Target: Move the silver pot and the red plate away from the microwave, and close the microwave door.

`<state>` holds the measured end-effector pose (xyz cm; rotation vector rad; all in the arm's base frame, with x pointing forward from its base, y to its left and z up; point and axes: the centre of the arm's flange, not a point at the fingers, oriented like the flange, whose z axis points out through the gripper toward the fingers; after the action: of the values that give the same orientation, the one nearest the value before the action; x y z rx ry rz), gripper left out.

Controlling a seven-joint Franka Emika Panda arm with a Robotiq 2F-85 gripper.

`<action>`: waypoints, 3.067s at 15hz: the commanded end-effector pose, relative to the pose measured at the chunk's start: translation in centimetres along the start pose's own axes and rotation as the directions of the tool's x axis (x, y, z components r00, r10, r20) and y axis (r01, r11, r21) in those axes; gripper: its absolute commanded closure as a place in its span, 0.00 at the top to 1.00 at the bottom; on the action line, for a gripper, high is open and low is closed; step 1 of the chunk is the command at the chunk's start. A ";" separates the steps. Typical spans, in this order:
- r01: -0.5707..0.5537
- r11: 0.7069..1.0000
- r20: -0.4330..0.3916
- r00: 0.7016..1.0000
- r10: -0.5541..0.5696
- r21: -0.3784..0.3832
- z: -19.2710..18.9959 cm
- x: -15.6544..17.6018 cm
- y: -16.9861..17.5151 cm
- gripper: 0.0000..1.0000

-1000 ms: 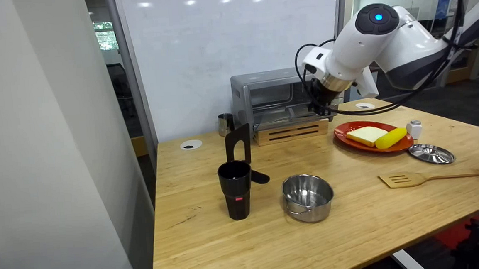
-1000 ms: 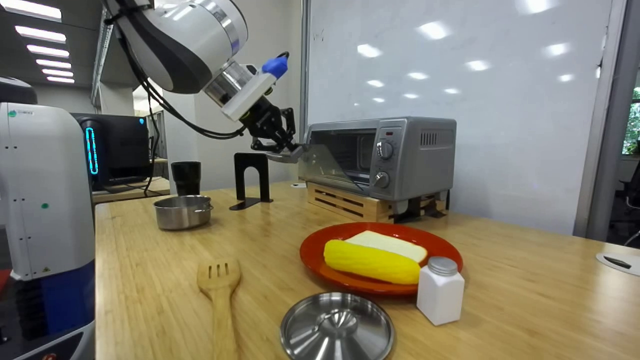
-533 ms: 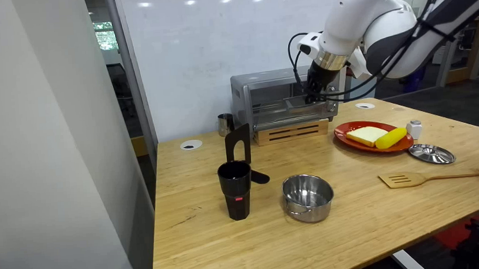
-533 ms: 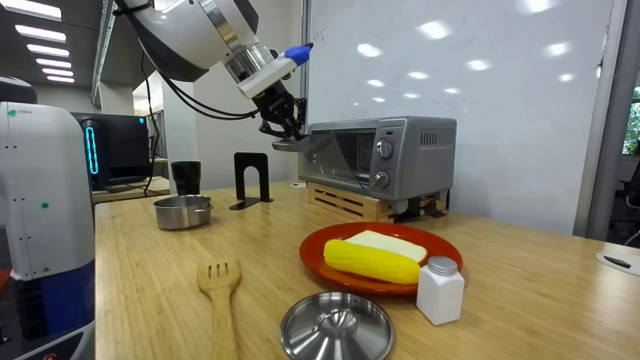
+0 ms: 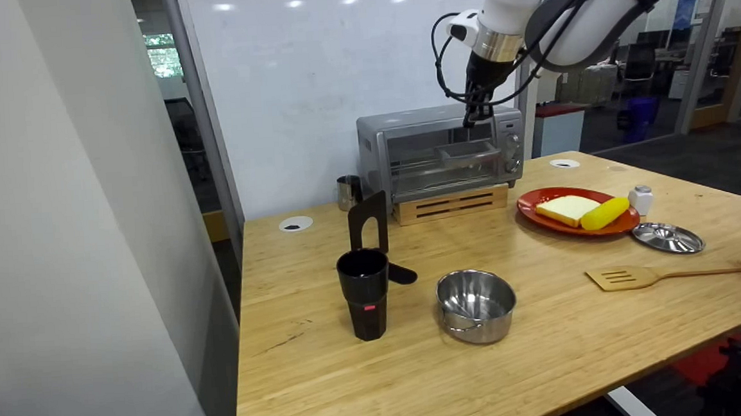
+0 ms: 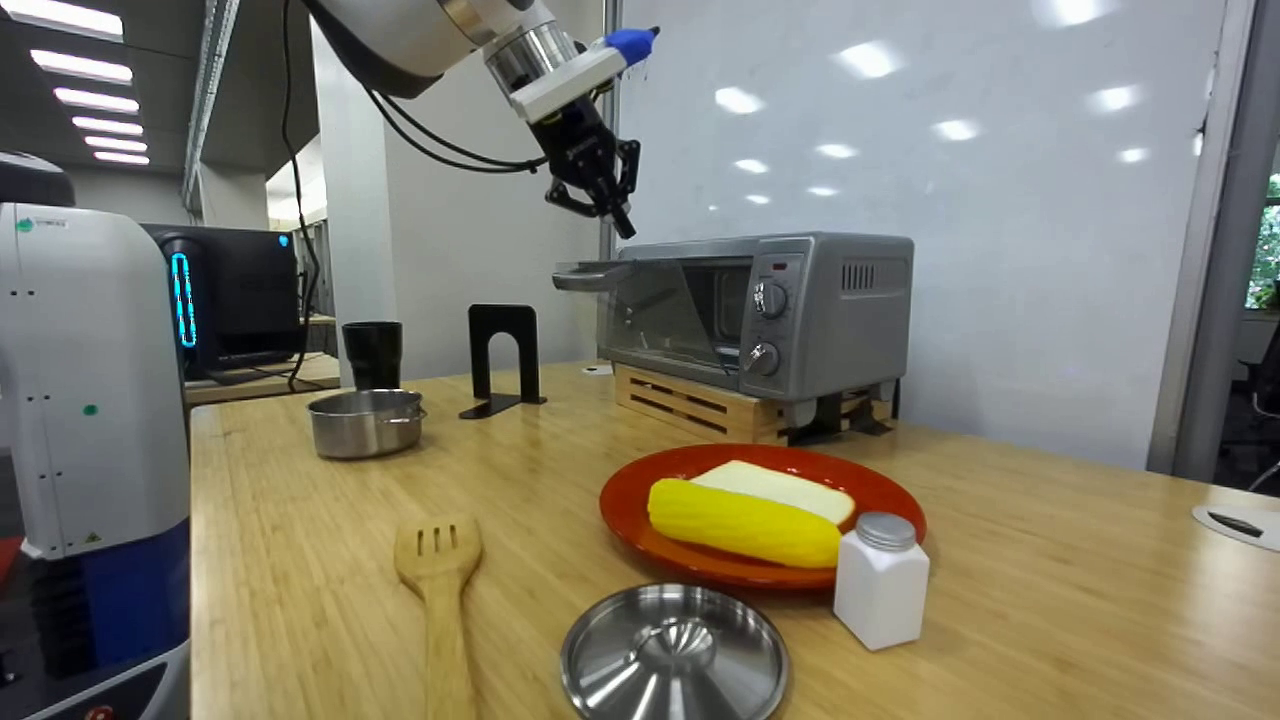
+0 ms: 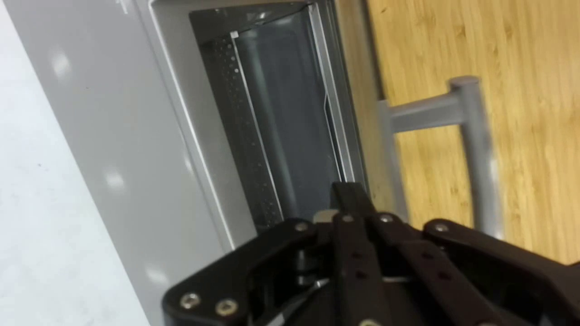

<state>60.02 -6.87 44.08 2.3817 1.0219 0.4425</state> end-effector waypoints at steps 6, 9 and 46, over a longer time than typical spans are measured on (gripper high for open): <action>0.034 0.983 -0.022 0.999 -0.031 0.182 -0.1 -0.3 -0.7 0.00; 0.087 0.955 -0.050 0.996 -0.076 0.285 -0.2 1.5 -3.9 0.00; 0.355 0.924 0.213 0.923 -0.322 -0.142 12.4 -1.9 -24.0 0.00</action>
<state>50.57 2.82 21.21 1.9976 1.2523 0.1193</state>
